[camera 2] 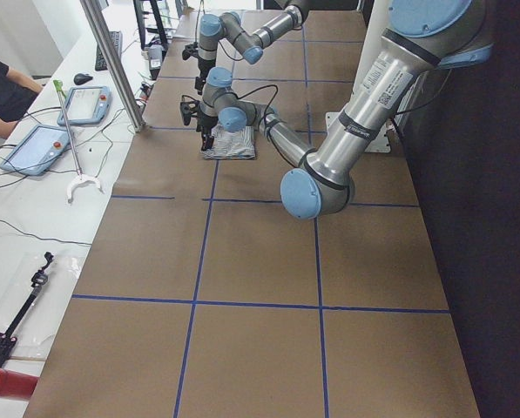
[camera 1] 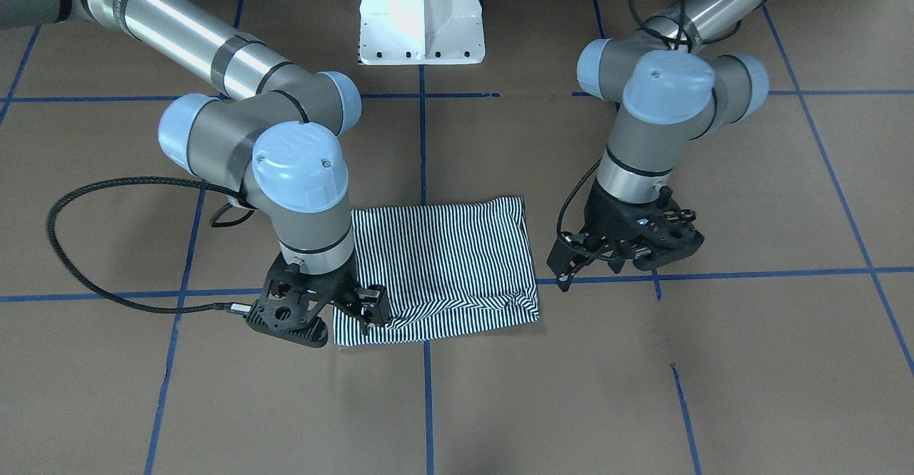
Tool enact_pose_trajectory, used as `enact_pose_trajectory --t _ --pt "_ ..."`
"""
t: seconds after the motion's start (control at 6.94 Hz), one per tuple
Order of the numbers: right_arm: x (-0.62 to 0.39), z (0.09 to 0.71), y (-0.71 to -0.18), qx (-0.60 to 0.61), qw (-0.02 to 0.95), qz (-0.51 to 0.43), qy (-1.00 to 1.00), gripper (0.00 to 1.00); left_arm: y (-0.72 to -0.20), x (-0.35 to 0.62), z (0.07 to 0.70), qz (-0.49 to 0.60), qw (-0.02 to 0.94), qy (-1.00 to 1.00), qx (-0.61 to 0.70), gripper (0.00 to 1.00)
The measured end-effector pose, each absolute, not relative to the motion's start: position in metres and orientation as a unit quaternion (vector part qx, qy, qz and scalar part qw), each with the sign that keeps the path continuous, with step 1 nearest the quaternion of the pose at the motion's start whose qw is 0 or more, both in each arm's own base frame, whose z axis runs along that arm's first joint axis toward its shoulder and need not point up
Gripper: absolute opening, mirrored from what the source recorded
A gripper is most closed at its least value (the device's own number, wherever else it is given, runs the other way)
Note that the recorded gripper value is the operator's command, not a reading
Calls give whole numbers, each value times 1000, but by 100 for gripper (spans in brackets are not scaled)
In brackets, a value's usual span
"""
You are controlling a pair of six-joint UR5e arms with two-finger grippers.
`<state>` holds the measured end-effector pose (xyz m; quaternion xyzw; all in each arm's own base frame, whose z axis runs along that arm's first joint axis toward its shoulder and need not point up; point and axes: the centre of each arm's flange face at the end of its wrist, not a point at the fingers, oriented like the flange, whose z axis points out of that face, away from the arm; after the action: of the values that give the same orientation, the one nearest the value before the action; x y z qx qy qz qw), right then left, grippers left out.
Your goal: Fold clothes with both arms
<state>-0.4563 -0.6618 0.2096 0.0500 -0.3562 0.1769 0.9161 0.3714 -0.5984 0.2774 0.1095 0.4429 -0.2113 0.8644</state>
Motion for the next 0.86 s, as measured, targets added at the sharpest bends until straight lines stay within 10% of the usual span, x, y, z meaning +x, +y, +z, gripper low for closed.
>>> enact_pose_trajectory --t 0.86 --pt "-26 498 -636 48 941 -71 -326 100 -593 41 449 32 924 318 210 100"
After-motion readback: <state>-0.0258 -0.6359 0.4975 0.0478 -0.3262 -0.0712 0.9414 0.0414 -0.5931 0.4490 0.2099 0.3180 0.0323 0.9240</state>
